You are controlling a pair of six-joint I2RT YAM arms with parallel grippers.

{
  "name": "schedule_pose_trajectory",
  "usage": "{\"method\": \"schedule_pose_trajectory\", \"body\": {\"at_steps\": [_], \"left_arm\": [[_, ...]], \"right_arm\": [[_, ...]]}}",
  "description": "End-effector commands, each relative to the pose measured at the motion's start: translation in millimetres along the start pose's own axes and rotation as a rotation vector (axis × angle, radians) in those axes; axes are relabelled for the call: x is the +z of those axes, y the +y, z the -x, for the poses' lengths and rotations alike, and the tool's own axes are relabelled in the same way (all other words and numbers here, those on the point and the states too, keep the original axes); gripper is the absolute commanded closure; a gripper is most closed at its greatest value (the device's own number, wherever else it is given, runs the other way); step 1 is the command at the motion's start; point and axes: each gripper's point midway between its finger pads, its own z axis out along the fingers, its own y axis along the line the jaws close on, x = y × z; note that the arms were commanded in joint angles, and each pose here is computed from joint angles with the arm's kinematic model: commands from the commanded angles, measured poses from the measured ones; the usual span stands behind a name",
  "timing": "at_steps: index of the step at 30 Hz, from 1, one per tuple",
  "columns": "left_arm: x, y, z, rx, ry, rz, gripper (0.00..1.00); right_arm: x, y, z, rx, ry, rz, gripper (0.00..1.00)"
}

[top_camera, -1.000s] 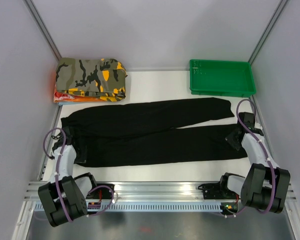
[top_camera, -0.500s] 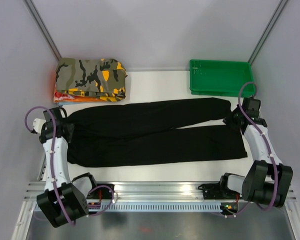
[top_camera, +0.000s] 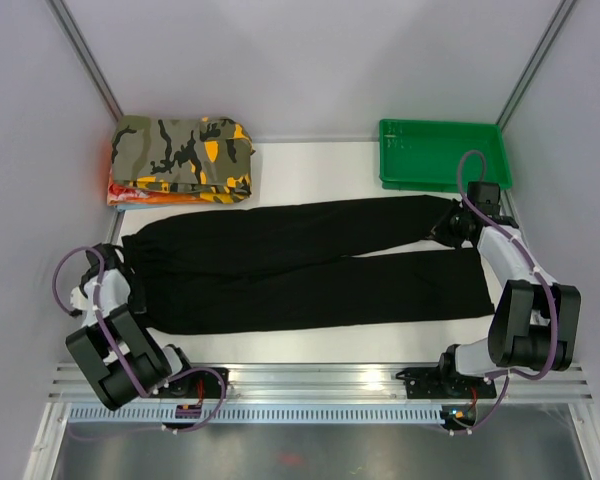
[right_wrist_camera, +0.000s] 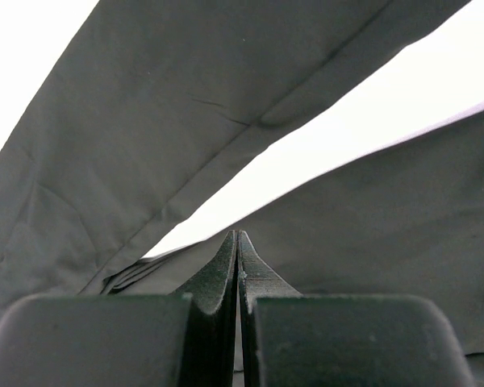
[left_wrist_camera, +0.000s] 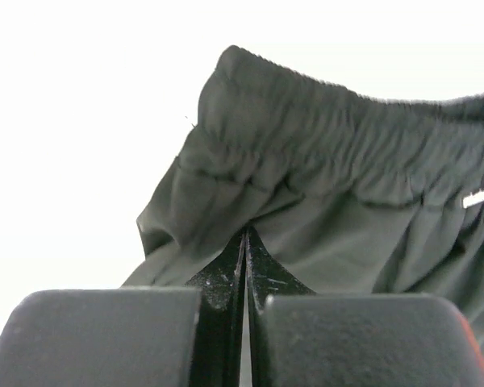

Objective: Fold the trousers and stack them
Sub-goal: Flatten the trousers out

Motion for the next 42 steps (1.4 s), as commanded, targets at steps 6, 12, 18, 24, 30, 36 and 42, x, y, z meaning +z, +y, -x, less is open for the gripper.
{"method": "schedule_pose_trajectory", "body": {"at_steps": [6,12,18,24,30,36,42], "left_arm": [[21.2,11.8,25.6,-0.137,-0.066,0.052,0.98],[36.4,16.1,31.0,-0.087,-0.024,0.102,0.98],[46.2,38.6,34.8,-0.096,0.009,0.192,0.98],[34.9,66.7,57.7,-0.179,-0.055,0.286,0.98],[11.0,55.4,85.9,-0.144,-0.131,0.238,0.98],[-9.9,0.2,75.7,0.038,-0.031,-0.101,0.96],[-68.6,-56.1,84.5,0.163,-0.074,-0.404,0.49]], "right_arm": [[-1.3,10.1,10.7,-0.037,-0.019,0.022,1.00],[-1.7,5.2,9.0,-0.015,-0.025,-0.001,1.00],[-8.2,-1.7,10.7,-0.008,-0.047,-0.043,1.00],[-9.9,-11.2,6.7,0.032,-0.066,-0.081,1.00],[-6.3,-34.9,-13.0,0.053,-0.062,-0.146,1.00],[5.3,-32.5,-18.7,0.056,-0.030,-0.118,1.00],[10.9,-11.6,1.7,-0.002,-0.024,-0.056,1.00]]}}
